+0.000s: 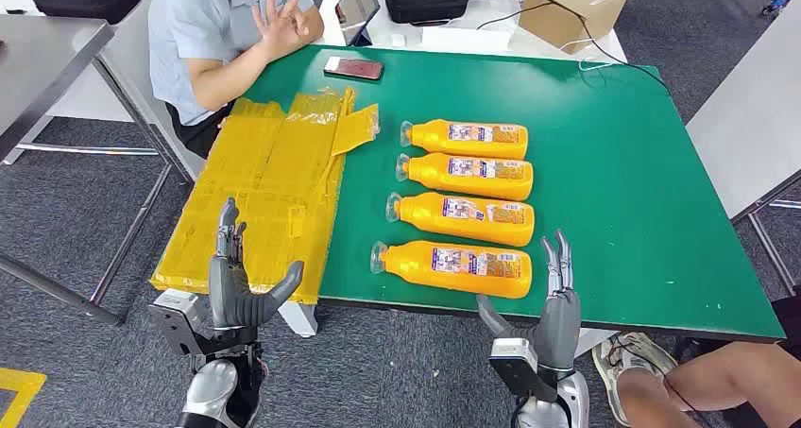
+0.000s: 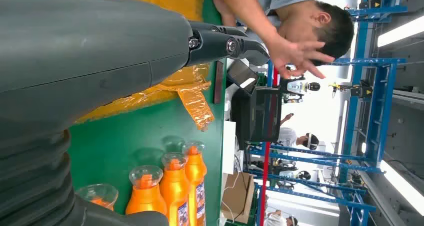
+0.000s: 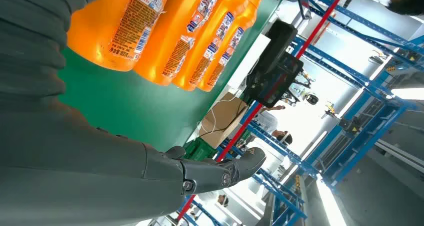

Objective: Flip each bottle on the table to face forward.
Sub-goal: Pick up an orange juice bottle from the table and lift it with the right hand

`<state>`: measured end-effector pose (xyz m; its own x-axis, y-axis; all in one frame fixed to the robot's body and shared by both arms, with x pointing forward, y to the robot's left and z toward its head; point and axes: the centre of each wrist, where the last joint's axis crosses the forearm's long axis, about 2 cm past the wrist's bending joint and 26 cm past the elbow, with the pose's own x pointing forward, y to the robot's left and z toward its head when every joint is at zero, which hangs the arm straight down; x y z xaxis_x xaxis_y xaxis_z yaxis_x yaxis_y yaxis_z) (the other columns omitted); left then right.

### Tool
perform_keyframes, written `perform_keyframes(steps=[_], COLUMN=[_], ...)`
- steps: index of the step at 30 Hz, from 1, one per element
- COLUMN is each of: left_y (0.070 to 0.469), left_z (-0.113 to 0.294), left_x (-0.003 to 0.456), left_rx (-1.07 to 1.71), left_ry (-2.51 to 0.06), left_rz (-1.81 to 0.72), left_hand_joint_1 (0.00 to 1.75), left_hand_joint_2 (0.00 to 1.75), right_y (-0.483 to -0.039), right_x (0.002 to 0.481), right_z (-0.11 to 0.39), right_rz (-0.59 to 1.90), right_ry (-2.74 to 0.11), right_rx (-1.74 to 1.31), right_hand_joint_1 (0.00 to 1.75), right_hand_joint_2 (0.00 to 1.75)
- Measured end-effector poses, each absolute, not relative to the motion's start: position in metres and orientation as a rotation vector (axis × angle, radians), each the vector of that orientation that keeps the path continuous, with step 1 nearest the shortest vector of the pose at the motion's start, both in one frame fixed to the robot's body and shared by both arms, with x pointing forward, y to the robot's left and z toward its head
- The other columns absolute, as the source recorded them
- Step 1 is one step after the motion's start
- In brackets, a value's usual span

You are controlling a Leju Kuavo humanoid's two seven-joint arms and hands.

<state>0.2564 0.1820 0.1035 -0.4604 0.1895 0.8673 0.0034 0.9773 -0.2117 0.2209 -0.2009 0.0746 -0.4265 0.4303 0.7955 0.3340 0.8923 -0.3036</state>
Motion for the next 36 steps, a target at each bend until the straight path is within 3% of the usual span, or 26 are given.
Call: perform_keyframes(steps=[13,24,36], left_y=[0.179,0.171,0.164], left_z=[0.101,0.101,0.103], left_x=[0.252,0.248,0.252], left_rx=[-0.141,-0.172,-0.202], left_ry=[-2.031,-2.033,-2.030], left_rz=[0.208,0.179,0.166], left_hand_joint_1=[0.00,0.00,0.00], left_hand_joint_2=[1.75,1.75,1.75], right_y=[-0.206,-0.239,-0.245], right_x=[0.215,0.226,0.246], right_z=[0.074,0.059,0.037], right_rz=[0.186,0.611,0.784], right_ry=[-2.033,-1.803,-1.696], right_rx=[-0.591,-0.695,-0.693], right_hand_joint_1=[0.00,0.00,0.00], right_hand_joint_2=[1.75,1.75,1.75])
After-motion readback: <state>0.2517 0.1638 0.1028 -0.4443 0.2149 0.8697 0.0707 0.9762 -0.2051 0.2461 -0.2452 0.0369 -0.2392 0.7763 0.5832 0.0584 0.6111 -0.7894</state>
